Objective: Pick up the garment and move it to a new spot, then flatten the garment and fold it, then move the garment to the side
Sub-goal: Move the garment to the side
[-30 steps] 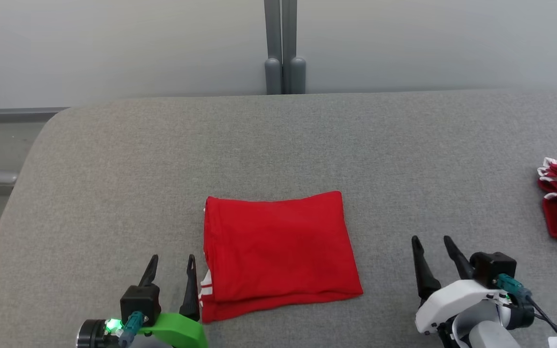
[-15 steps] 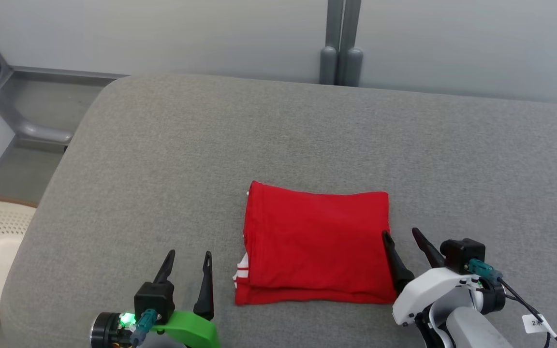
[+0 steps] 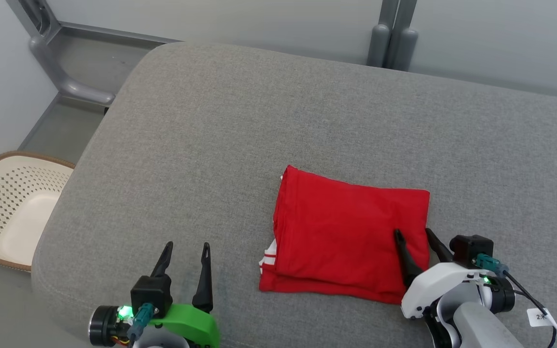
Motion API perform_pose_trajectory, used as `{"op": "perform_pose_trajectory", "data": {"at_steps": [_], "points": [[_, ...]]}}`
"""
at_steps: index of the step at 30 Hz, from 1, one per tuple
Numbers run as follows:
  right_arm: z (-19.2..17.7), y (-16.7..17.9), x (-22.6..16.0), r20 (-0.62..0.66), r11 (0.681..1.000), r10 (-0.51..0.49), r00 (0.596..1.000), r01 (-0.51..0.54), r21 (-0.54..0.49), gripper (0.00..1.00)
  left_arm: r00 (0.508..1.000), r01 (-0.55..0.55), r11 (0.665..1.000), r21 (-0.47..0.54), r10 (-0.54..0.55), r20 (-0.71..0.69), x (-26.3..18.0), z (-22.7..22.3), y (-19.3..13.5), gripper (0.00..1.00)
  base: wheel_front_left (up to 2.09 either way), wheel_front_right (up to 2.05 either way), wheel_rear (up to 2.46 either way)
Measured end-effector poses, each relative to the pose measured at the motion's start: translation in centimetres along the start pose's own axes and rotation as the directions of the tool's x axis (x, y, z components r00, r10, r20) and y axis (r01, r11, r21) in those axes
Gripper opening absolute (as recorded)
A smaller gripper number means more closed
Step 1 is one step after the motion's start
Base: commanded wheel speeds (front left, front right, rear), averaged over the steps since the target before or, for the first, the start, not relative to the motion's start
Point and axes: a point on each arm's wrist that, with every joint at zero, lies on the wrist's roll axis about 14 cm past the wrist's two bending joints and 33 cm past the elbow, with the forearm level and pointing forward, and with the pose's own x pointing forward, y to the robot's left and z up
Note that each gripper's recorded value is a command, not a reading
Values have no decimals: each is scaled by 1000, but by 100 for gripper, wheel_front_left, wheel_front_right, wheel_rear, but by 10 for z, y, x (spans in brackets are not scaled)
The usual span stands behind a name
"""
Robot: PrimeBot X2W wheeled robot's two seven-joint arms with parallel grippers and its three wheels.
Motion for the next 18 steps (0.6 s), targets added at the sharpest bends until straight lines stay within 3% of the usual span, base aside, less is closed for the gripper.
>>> {"op": "perform_pose_trajectory", "data": {"at_steps": [8, 9, 11, 12, 18], "points": [[-4, -12, -4, -11, 999, -33, 999, 33, 11, 100, 999, 32, 999, 7, -32, 3, 10, 2, -11, 100, 0, 0, 0], [-5, -13, -4, -13, 999, -36, 999, 37, 12, 88, 999, 36, 999, 8, -36, 2, 11, 2, -12, 100, 0, 0, 0], [-6, -15, -4, -15, 999, -41, 999, 41, 14, 35, 999, 42, 999, 10, -42, 0, 13, 2, -13, 100, 0, 0, 0], [-7, -16, -4, -18, 999, -43, 999, 43, 14, 0, 999, 44, 999, 10, -44, 0, 14, 2, -14, 100, 0, 0, 0], [-7, -17, -3, -20, 999, -47, 999, 47, 15, 0, 999, 49, 999, 11, -49, 0, 15, 3, -16, 100, 0, 0, 0]]}}
